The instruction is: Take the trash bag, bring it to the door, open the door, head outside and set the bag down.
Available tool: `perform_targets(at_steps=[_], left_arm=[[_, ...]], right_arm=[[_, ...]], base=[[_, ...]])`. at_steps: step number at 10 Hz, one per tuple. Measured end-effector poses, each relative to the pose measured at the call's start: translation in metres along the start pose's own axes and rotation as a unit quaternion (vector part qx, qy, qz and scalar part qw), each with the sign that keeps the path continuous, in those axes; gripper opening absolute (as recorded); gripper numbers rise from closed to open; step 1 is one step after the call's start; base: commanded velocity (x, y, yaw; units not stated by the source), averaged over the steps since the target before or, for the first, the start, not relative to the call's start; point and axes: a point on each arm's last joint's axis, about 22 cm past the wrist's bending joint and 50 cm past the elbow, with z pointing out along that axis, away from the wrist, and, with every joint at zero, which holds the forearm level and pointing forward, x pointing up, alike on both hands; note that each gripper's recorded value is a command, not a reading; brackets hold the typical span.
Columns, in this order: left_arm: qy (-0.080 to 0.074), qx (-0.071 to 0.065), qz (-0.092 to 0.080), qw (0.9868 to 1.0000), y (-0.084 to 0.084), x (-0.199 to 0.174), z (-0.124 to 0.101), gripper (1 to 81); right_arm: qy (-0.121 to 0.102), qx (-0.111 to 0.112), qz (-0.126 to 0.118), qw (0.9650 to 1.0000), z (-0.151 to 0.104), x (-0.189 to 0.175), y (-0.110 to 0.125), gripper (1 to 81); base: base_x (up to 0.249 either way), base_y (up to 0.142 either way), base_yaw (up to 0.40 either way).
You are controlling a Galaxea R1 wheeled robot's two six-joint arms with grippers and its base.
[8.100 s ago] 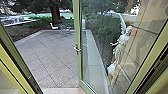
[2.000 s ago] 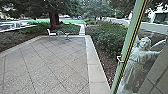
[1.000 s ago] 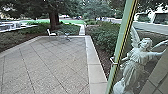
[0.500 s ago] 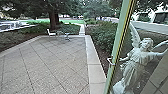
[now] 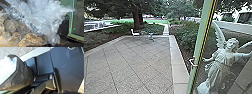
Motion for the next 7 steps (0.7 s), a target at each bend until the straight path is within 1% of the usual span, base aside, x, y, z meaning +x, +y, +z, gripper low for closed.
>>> perform_targets(at_steps=[1,4,6,7], left_arm=[[0.007,0.0,0.002,1.0,0.002,0.0104,0.0001,1.0],[0.001,0.001,0.0,1.0,-0.0003,0.0013,0.0,1.0],[0.001,0.0,0.0,1.0,0.0,0.0016,0.0,1.0],[0.002,0.0,0.0,1.0,0.0005,0.0029,0.0001,1.0]], right_arm=[[0.004,0.001,-0.003,1.0,-0.0001,0.009,-0.0019,81.1],[0.001,0.001,-0.001,1.0,0.0001,0.0034,-0.001,81.1],[0.002,0.001,-0.001,1.0,0.0001,0.0038,-0.0011,81.1],[0.002,0.0,-0.001,1.0,0.0,0.0039,-0.0008,81.1]], base=[[0.075,0.0,0.0],[0.075,0.0,0.0],[0.075,0.0,0.0],[0.075,0.073,0.0]])
